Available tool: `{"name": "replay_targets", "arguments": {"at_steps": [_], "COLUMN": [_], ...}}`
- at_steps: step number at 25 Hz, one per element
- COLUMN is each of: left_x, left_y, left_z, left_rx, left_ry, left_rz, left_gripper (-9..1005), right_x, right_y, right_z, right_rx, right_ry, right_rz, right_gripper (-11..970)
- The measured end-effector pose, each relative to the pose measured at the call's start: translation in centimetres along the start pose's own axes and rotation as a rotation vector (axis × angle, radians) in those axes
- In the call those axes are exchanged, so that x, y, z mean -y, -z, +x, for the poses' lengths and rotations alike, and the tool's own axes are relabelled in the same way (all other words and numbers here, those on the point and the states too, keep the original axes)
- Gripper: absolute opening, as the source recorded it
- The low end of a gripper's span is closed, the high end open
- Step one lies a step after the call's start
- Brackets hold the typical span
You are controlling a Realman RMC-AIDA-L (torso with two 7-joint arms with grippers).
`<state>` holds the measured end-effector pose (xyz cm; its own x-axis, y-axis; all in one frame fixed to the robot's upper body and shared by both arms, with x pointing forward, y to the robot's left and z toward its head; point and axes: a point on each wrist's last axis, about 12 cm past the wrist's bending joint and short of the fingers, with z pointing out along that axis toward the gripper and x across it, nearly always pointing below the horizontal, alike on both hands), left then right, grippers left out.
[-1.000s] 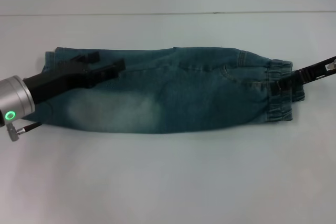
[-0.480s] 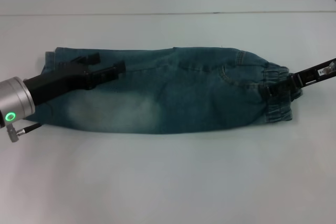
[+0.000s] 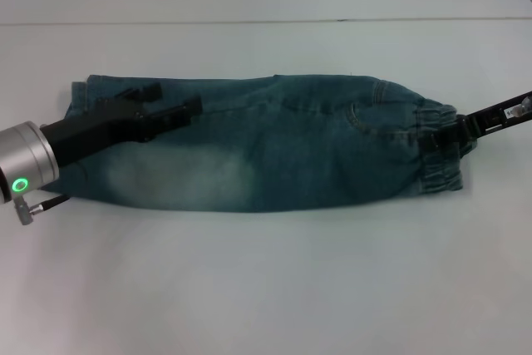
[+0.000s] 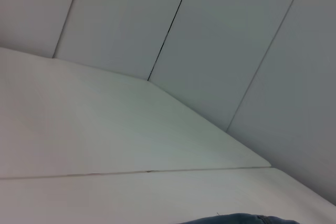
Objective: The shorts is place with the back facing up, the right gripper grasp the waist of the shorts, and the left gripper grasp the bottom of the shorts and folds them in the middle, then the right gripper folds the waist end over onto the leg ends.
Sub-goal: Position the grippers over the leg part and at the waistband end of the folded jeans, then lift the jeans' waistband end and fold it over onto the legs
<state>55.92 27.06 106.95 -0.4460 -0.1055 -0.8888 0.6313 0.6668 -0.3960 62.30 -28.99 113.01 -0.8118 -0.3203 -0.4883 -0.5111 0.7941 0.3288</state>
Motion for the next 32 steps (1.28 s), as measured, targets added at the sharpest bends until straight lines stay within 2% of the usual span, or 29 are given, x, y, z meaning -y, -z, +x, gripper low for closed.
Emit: {"name": "replay_targets", "arguments": {"at_steps": [8, 16, 22, 25, 28, 32], "left_x": [0.0, 0.2, 0.2, 0.5, 1.0, 1.8], "left_y": [0.0, -0.8, -2.1, -3.3, -4.6, -6.4], "left_z": [-0.1, 0.1, 0.1, -0.2, -0.7, -0.6], "left_rx": [0.005, 0.004, 0.071, 0.154, 0.252, 0.343], "left_ry": [0.0, -0.012, -0.022, -0.051, -0.125, -0.269], "left_rz": [0.001, 0.005, -0.029, -0.046, -0.077, -0.158], "left_gripper": [934, 931, 929, 928, 927, 802], "right_x": [0.0, 0.0, -0.2, -0.3, -0.6, -1.4], "right_y": [0.0, 0.3, 1.5, 2.5, 3.6, 5.4], "right_z": [0.0, -0.2, -0.6, -0.8, -1.0, -1.6], "right_rx": [-0.002, 0.008, 0.037, 0.053, 0.074, 0.102], "right_ry": [0.004, 0.004, 0.003, 0.007, 0.012, 0.031], "right_rz": [0.005, 0.0, -0.046, -0.063, -0.095, -0.148], "right_gripper": [392, 155, 127, 127, 127, 127]}}
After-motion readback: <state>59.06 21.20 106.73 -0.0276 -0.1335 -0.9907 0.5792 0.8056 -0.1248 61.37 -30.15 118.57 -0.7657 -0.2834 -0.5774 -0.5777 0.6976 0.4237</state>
